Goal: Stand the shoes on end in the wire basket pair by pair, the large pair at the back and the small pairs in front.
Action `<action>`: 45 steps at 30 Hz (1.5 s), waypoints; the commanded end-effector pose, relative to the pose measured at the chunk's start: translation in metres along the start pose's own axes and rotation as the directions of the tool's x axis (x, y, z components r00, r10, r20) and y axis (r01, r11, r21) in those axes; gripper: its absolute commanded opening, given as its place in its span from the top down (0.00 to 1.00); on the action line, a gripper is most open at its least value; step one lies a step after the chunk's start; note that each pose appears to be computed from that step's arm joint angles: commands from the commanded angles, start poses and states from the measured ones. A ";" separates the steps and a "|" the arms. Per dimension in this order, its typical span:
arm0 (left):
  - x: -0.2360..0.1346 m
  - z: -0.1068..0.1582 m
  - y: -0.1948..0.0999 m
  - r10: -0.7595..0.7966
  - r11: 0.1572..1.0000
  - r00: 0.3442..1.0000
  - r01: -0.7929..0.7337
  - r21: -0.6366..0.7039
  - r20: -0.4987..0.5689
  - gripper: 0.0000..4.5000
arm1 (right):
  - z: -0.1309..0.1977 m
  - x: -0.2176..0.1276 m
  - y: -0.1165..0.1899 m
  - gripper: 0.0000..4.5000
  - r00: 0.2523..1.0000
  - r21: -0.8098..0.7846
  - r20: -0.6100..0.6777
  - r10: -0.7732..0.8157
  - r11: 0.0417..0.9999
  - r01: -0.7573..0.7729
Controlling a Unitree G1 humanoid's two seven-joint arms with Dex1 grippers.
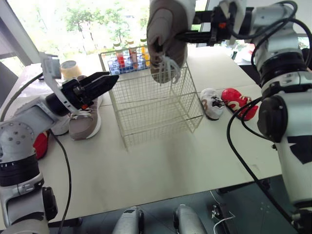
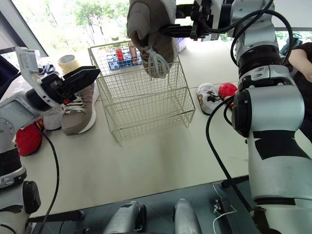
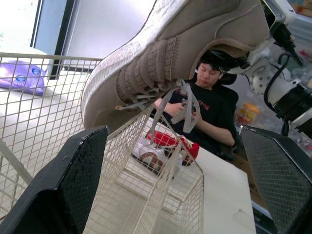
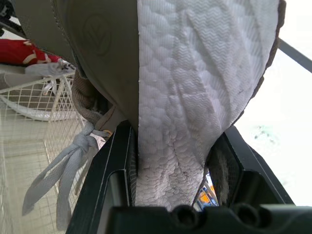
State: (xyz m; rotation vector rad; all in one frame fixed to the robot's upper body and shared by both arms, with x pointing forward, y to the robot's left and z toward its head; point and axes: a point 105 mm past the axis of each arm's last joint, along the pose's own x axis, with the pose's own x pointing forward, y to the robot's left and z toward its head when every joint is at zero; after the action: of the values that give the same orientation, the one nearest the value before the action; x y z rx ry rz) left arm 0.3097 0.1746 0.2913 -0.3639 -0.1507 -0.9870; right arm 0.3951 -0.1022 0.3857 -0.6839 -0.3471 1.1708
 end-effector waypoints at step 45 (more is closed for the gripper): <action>0.020 -0.010 -0.017 -0.067 0.993 0.995 0.074 0.090 -0.074 0.00 | -0.059 -0.078 -0.015 0.01 0.905 0.180 -0.169 -0.390 0.891 0.418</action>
State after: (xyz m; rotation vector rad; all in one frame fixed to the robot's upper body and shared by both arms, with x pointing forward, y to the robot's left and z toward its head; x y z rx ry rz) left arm 0.3114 0.1469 0.2783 -0.3062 -0.0924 -1.0473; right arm 0.4185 -0.1918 0.3484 -0.3952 -0.2029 0.7742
